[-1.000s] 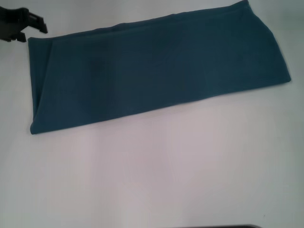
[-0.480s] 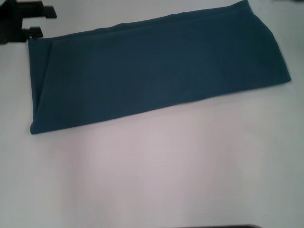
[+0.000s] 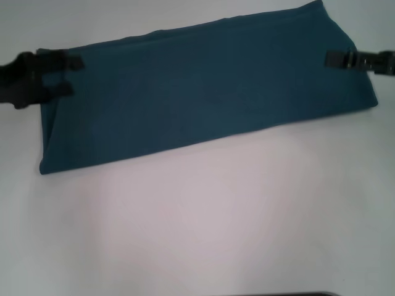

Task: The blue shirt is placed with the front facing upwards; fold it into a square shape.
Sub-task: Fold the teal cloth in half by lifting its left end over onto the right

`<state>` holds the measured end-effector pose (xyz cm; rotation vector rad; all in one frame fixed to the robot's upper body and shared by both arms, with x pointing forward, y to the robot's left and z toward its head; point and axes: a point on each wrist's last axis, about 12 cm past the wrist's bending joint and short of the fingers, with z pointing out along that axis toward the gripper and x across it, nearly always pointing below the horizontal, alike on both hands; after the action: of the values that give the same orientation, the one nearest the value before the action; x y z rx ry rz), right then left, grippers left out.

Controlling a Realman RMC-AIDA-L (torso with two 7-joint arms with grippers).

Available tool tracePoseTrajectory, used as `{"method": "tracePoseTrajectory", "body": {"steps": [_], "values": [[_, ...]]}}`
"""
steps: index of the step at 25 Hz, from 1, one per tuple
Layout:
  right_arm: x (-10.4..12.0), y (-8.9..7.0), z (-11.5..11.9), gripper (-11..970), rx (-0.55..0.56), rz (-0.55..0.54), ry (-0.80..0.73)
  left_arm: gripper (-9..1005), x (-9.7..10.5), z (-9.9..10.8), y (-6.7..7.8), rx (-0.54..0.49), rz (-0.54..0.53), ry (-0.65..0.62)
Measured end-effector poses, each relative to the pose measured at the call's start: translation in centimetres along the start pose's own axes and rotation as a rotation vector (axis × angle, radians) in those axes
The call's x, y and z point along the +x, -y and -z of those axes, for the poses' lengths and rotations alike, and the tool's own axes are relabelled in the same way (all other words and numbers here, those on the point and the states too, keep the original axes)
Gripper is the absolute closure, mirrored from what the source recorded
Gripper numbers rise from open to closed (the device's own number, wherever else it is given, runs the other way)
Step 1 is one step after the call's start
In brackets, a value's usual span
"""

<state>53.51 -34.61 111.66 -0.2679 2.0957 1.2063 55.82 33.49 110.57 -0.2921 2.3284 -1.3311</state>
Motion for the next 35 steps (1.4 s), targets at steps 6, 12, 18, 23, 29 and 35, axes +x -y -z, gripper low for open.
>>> {"method": "tracePoseTrajectory", "body": {"steps": [6,12,18,23,29,35], "values": [[1.1,0.4,0.2,64,0.030,-0.017,-0.066,223,0.3,-0.9,-1.1,-0.029,0.101,0.029],[1.7,0.6,-0.2,65,0.035,0.001,-0.102,221,0.2,-1.3,-2.0,-0.074,0.189,0.086],[1.9,0.6,-0.5,65,0.026,0.006,-0.110,222,0.2,-1.2,-2.9,-0.129,0.238,0.121],[1.7,0.5,-0.7,66,0.022,0.007,-0.108,222,0.4,-1.6,-3.4,-0.187,0.234,0.103],[1.4,0.5,-0.9,67,0.022,0.011,-0.110,222,0.7,-1.8,-3.6,-0.220,0.224,0.079],[1.4,0.5,-0.8,67,0.022,0.009,-0.111,222,0.1,-0.7,-3.2,-0.198,0.203,0.084]]}}
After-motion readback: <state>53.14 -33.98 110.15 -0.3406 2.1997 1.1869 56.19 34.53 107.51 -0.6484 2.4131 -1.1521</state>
